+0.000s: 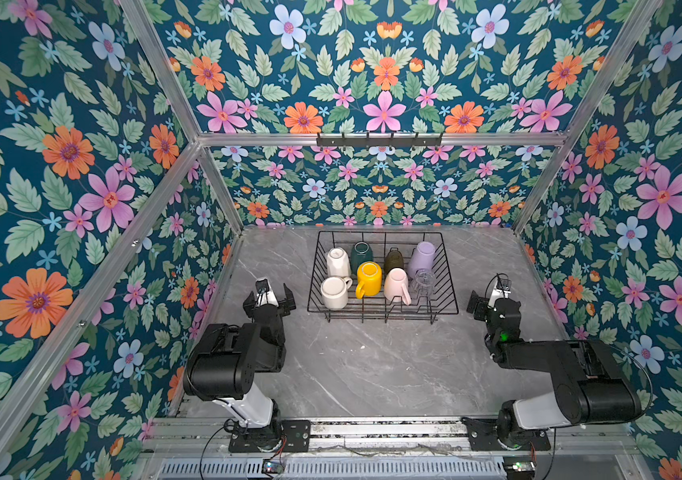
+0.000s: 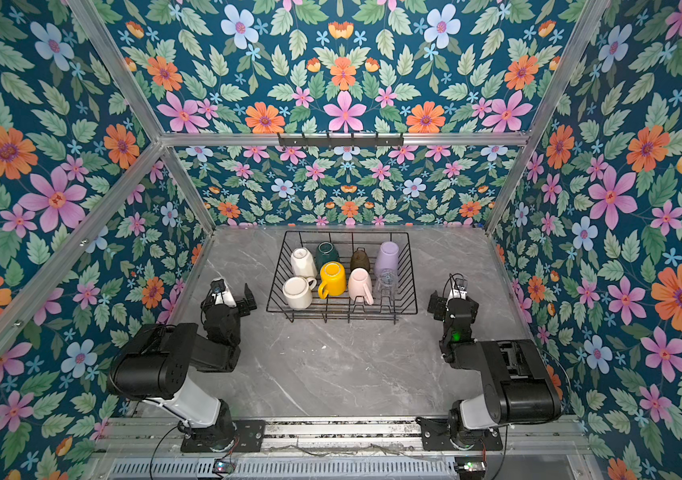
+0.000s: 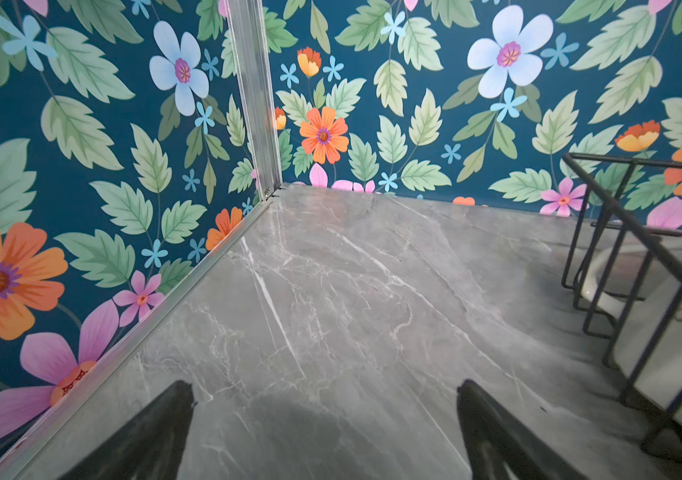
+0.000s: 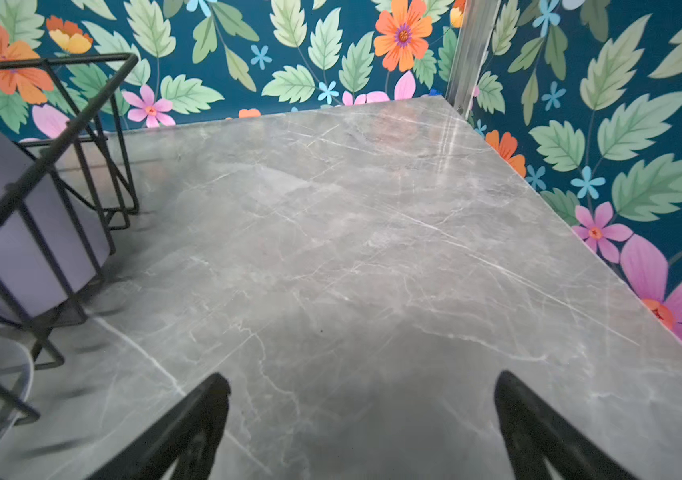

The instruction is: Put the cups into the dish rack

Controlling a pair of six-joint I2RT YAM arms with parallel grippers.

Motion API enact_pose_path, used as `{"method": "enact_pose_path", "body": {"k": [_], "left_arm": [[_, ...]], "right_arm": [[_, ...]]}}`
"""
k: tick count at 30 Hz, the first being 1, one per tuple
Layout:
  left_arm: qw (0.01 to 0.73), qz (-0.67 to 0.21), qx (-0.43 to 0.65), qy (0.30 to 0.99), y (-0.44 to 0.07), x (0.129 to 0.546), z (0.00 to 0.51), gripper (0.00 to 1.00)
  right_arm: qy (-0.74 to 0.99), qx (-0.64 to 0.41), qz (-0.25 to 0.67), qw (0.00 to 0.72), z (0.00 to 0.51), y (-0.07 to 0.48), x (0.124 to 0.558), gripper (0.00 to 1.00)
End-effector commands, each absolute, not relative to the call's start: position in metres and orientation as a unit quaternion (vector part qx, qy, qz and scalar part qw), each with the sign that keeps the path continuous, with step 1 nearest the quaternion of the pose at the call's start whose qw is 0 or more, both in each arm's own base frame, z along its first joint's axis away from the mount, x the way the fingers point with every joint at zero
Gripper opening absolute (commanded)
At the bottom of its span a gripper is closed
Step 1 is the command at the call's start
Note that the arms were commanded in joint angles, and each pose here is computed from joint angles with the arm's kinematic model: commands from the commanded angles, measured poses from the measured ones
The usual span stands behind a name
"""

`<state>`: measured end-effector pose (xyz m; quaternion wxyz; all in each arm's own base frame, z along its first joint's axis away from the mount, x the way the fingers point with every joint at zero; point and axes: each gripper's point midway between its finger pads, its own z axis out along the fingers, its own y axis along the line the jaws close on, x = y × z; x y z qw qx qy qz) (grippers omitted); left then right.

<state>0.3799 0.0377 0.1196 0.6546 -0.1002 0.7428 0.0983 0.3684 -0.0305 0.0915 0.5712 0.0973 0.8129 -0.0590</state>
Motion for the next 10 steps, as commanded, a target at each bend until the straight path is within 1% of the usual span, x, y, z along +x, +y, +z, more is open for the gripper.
{"method": "enact_pose_path", "body": {"k": [1, 3, 10], "left_arm": [[0.651, 0.102, -0.096, 0.746, 0.0376, 0.3800, 0.1180, 1.00], [0.653, 0.096, -0.083, 0.747, 0.0325, 0.3811, 0.1183, 1.00], [0.650, 0.093, -0.081, 0.750, 0.0323, 0.3828, 0.1172, 1.00]], "right_arm": [[0.799, 0.099, -0.052, 0.591, 0.1009, -0.0293, 0.3728, 0.99], [0.806, 0.101, -0.050, 0.581, 0.0983, -0.0290, 0.3712, 0.99], [0.803, 0.100, -0.050, 0.585, 0.0999, -0.0291, 0.3719, 0.99]]}}
